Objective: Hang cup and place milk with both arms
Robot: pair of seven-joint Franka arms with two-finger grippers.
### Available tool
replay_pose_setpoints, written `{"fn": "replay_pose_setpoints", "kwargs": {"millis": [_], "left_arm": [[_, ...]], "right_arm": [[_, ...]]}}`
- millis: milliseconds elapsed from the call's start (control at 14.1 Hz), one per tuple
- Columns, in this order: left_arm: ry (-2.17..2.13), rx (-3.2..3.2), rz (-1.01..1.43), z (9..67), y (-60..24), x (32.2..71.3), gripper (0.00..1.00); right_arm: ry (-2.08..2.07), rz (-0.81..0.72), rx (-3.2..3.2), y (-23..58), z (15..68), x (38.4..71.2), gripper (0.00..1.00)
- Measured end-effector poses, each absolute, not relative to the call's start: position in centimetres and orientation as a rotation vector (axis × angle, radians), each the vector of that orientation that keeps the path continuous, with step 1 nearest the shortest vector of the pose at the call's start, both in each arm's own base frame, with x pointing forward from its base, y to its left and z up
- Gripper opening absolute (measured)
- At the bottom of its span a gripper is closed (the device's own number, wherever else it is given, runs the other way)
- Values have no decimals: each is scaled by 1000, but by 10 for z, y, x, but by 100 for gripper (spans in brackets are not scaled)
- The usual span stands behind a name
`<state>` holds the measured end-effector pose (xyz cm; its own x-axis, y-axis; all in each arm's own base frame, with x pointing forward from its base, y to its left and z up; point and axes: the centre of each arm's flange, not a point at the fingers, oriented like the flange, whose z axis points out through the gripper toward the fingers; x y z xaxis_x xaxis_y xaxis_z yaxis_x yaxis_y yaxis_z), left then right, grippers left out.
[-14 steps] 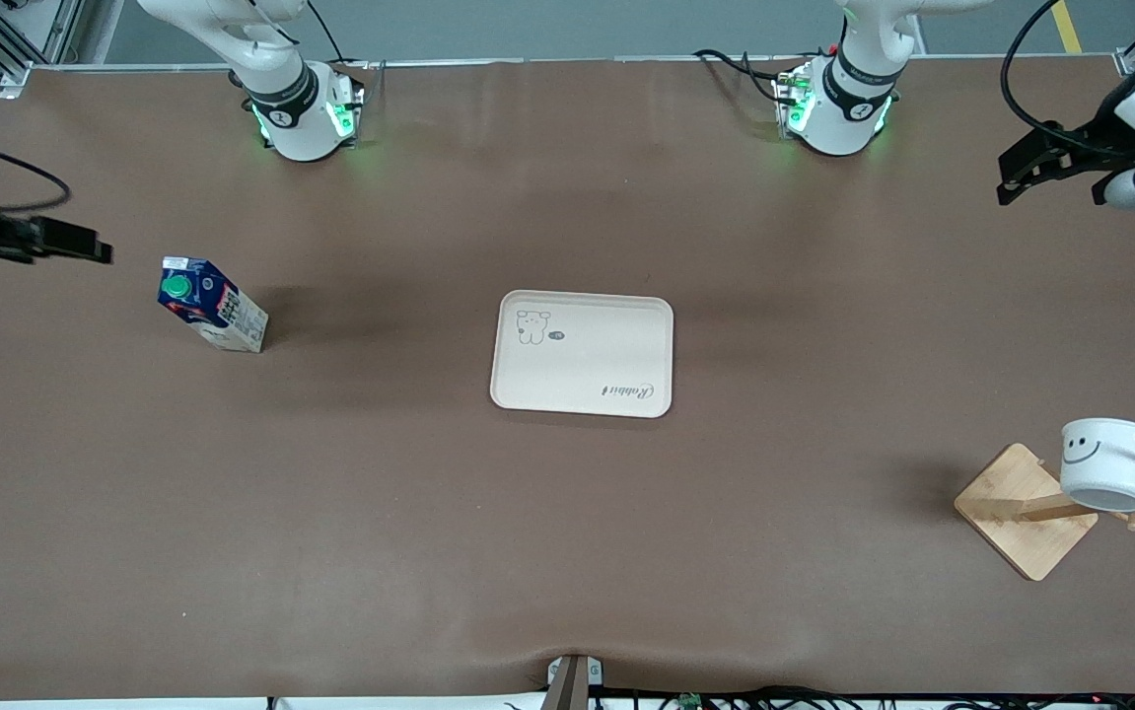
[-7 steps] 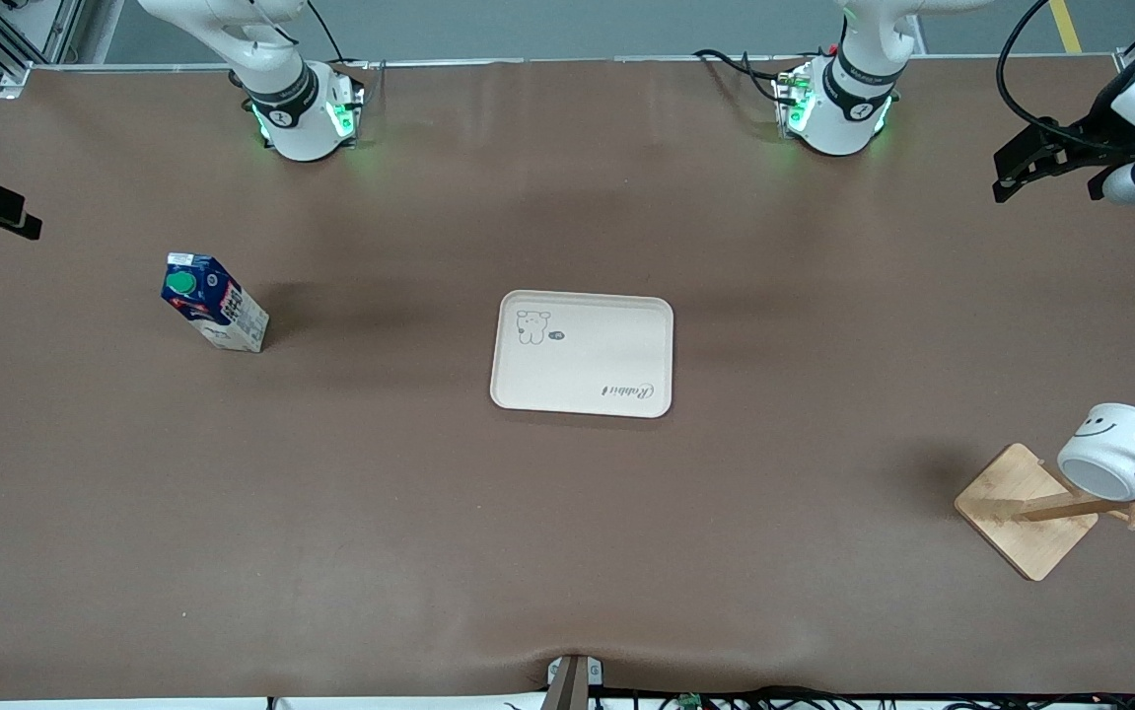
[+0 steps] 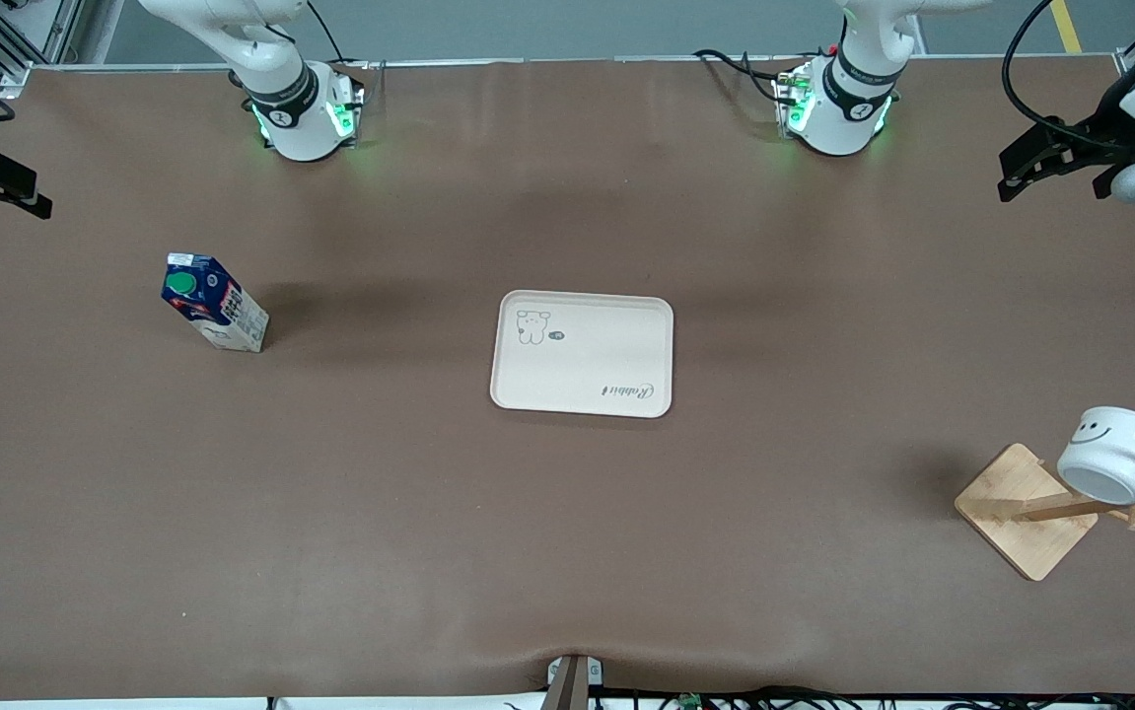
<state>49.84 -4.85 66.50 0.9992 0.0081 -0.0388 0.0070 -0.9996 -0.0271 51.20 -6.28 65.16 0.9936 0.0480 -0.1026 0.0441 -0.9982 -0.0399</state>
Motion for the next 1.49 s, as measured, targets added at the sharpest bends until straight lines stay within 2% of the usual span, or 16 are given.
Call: {"fn": "replay_pose_setpoints", "kwargs": {"millis": [781,1137,1492], "left_arm": [[-45,-3117,43,675,-36,497,100],[-40,-3116,50,675,-38,496,100],[-52,-3115,53,675,-41,495,100]], "right_arm": [[-69,133,-3103,-68,663,508,100],[-37,23,-3118,-80,670,513,100],[14,34,-3118,-79,663,515,100]]}}
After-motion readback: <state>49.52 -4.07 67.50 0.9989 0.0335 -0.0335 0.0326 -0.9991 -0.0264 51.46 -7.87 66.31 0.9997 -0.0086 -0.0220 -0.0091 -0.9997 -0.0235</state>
